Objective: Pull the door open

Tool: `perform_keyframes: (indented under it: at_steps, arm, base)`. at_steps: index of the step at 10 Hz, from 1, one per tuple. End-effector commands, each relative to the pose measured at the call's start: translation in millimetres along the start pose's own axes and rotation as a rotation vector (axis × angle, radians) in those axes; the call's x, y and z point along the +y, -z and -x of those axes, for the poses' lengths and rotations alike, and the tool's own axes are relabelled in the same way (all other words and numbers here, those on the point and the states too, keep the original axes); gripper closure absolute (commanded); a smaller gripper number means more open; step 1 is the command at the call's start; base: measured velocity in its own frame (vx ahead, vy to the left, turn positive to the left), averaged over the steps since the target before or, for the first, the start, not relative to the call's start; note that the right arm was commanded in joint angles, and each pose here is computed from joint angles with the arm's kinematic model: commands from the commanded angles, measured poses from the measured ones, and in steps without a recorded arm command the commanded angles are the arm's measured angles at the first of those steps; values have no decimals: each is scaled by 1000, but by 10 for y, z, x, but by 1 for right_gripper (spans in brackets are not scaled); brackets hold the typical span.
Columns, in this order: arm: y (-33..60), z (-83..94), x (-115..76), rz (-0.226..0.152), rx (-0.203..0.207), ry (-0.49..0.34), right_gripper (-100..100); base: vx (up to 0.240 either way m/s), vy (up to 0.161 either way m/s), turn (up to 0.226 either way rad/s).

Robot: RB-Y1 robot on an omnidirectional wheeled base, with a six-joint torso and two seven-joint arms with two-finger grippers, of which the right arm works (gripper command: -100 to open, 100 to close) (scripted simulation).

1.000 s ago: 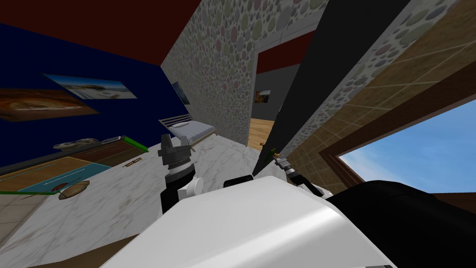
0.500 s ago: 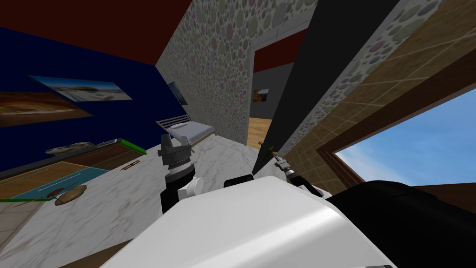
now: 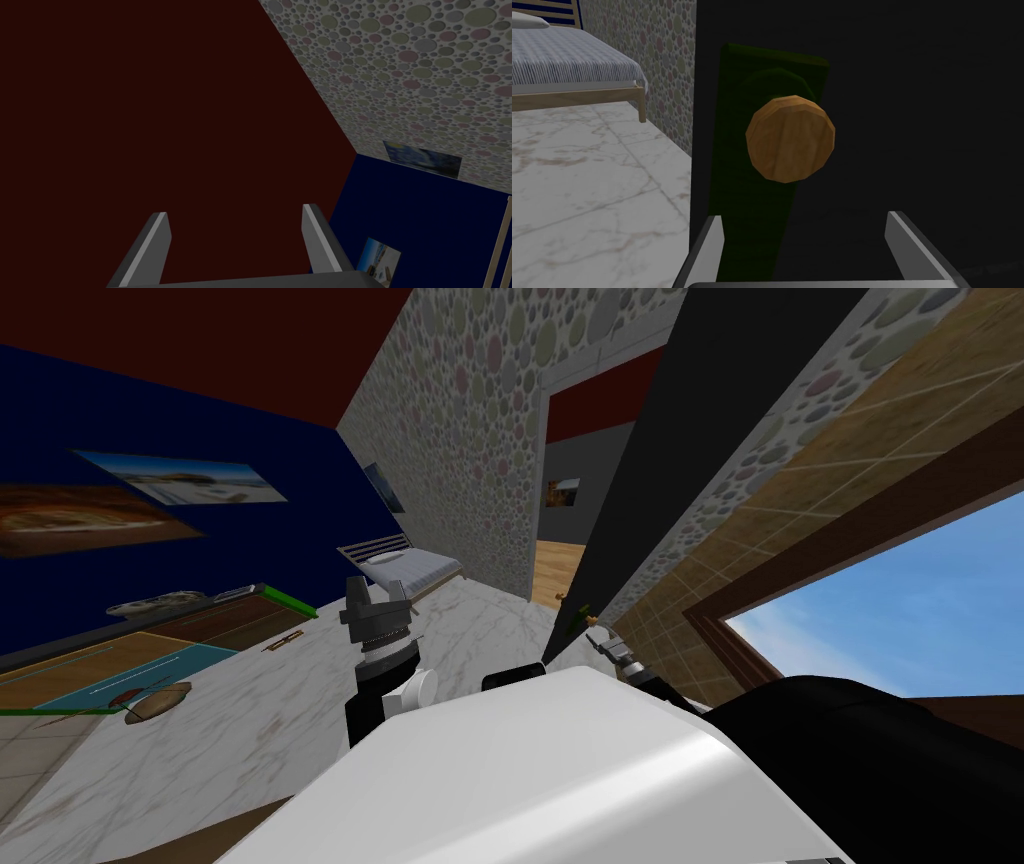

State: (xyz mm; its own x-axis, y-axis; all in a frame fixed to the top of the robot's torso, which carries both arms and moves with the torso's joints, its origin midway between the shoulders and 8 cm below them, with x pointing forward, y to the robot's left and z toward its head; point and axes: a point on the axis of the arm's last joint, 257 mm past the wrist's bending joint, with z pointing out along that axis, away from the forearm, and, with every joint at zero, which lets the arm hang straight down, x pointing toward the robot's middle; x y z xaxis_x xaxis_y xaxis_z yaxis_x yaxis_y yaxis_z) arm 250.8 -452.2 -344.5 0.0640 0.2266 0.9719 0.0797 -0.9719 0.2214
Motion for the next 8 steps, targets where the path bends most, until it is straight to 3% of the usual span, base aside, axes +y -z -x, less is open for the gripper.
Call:
perform_keyframes:
  at_steps: [1,3,4,6,7,8]
  arm:
    - [51,-28,-19,-10,16,-9,-100]
    - [227,-51,-80,-47,25,-35,-100]
    - [228,-89,-77,-46,40,-35,-100]
    - [419,-125,-138,-87,49,-66,-100]
    - [421,-158,-135,-87,62,-66,-100]
    - [519,-193,-164,-108,71,-83,-100]
  base:
    - [5,-20,7]
    - [6,-19,17]
    - [4,-20,9]
    - [6,-23,18]
    - [5,-25,7]
    - [4,-26,12]
